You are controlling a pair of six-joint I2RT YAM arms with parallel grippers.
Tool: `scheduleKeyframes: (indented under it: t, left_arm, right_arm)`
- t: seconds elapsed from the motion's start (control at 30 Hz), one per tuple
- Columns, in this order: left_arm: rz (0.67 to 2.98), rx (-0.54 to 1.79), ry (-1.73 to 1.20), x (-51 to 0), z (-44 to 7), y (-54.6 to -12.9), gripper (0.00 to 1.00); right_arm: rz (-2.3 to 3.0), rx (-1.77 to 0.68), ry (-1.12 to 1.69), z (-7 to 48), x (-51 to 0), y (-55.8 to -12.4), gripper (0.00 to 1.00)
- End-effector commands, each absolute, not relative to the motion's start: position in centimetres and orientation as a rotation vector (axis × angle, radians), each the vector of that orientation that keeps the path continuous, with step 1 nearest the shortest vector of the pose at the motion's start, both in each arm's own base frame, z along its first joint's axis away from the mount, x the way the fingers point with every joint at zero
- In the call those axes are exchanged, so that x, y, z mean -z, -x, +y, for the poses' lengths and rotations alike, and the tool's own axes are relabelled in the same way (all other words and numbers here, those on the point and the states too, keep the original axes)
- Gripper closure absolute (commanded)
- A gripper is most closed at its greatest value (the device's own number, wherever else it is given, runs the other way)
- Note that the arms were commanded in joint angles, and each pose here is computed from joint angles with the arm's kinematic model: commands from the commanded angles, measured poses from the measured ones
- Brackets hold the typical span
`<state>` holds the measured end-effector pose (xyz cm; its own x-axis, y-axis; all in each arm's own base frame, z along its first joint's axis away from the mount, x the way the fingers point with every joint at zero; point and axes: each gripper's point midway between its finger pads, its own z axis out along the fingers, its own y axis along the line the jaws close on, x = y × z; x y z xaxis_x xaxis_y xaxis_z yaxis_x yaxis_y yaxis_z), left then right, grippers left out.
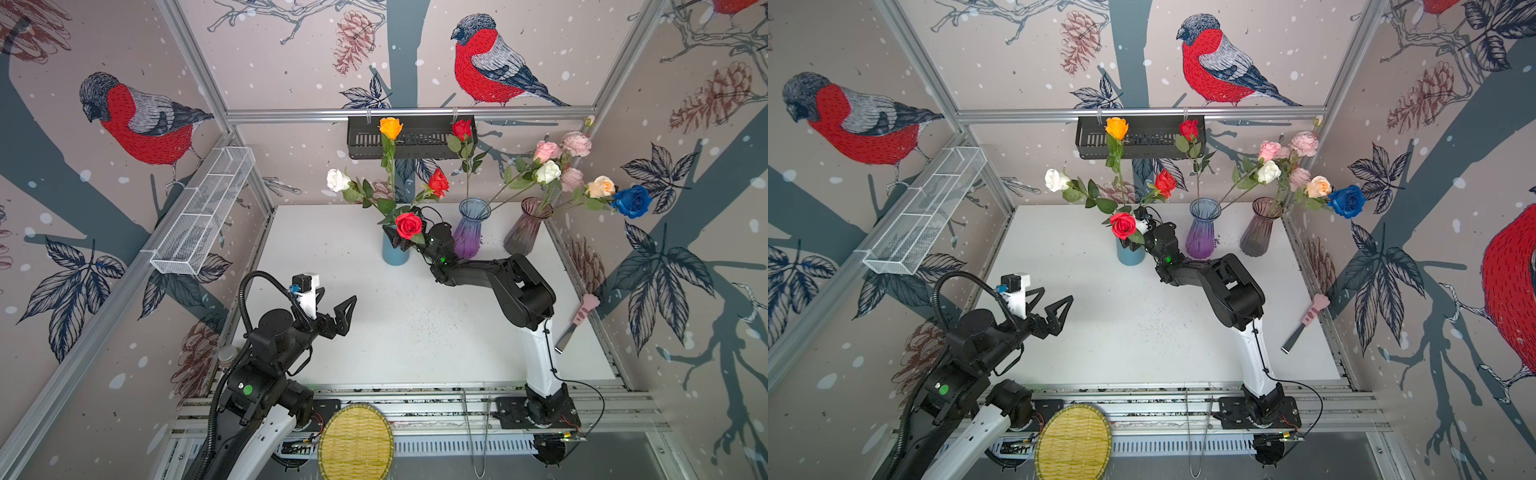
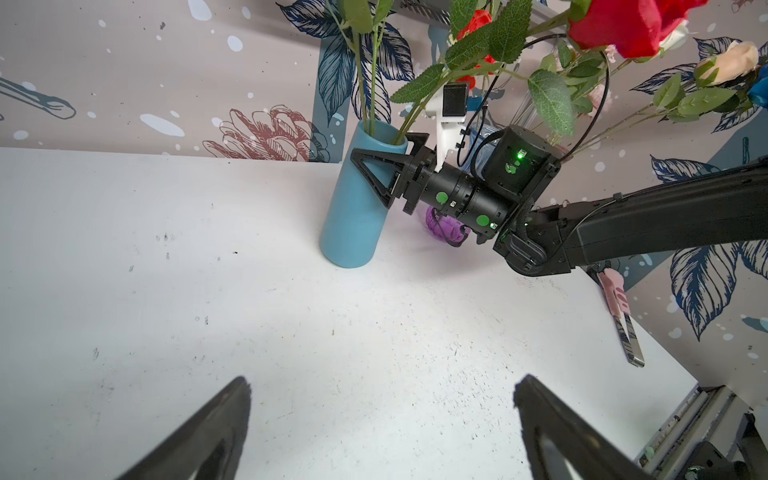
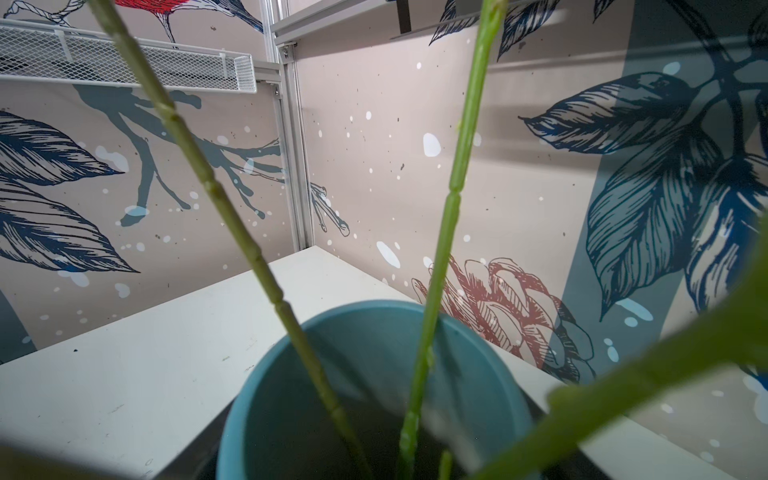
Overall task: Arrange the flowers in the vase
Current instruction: 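Open and withdraw the right gripper from the teal vase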
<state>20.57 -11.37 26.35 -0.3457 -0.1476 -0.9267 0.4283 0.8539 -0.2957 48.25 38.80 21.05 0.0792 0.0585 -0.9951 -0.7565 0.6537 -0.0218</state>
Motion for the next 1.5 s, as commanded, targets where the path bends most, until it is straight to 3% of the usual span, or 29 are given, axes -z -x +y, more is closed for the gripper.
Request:
scheduleKeyframes:
  t: [0.0,0.33,0.53,0.7,1.13,1.47]
  left_arm:
    - [1.807,0.605,-0.236,-26.9,-11.7,-20.7,0.02]
    - [1.804,0.603,-0.235,-26.9,-11.6,-20.7,0.02]
    - [1.798,0.608,-0.237,-27.0,-11.7,-20.6,0.02]
    - [1.796,0.608,-0.236,-27.1,-11.6,-20.6,0.02]
    - [1.790,0.603,-0.225,-27.2,-11.4,-20.5,0.02]
    - [1.748,0.572,-0.221,-27.5,-10.9,-20.4,0.02]
  right_arm:
    - [1.230,-0.697,0.632,39.0,-24.5,-48.0,0.46]
    - [1.246,-0.698,0.634,39.1,-24.0,-48.0,0.41]
    - [1.243,-0.687,0.629,38.8,-24.4,-47.9,0.27]
    - [1.233,-0.658,0.618,38.3,-24.9,-47.3,0.01]
    - [1.243,-0.641,0.633,35.8,-24.8,-44.3,0.01]
    - [1.297,-0.655,0.578,28.7,-24.7,-37.8,0.01]
